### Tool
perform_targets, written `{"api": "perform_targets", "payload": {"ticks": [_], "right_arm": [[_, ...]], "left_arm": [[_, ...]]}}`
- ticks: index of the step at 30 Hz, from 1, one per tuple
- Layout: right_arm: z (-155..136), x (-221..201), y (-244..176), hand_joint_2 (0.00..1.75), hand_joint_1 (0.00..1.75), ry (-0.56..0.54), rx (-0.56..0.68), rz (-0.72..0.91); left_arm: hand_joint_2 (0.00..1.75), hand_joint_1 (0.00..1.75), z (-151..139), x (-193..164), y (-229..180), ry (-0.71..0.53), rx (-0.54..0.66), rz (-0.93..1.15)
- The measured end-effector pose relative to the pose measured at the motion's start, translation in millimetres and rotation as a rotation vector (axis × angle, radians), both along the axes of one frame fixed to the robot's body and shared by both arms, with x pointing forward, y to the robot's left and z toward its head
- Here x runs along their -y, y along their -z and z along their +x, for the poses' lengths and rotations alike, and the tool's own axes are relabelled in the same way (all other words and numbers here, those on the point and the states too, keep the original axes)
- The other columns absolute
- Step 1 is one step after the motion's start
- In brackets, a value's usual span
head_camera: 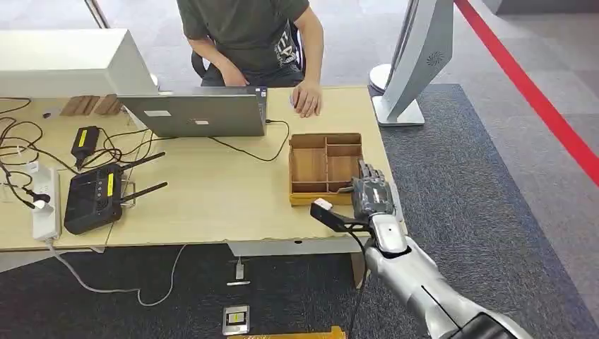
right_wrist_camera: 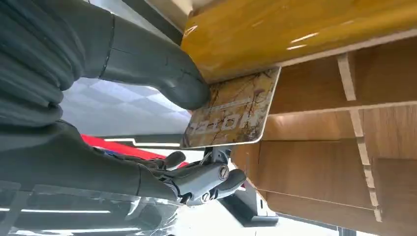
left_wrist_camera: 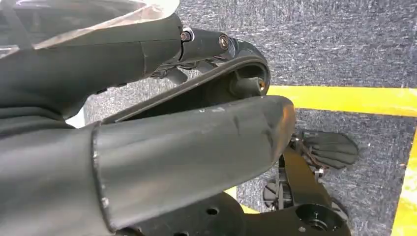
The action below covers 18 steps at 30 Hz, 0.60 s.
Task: Pass the card to the sensor for recognition and then transmit it.
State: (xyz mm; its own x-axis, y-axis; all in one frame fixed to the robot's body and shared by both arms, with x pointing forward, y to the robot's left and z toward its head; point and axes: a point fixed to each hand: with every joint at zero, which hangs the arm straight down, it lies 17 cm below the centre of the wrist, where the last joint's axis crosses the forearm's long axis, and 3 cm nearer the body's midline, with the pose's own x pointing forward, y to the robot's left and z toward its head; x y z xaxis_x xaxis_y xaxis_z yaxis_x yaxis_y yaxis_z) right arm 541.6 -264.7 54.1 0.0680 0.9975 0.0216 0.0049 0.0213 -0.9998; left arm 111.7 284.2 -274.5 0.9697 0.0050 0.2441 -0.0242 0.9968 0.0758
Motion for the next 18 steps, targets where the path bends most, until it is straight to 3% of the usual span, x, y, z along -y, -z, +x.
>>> {"api": "perform_targets", "payload": {"ticks": [18], "right_arm": [[6, -14, -15, 1.75, 1.75, -0.034, 0.037, -0.018]], "left_arm": [[0.00, 0.00, -1, 0, 0, -0.004, -0.003, -0.002]]}}
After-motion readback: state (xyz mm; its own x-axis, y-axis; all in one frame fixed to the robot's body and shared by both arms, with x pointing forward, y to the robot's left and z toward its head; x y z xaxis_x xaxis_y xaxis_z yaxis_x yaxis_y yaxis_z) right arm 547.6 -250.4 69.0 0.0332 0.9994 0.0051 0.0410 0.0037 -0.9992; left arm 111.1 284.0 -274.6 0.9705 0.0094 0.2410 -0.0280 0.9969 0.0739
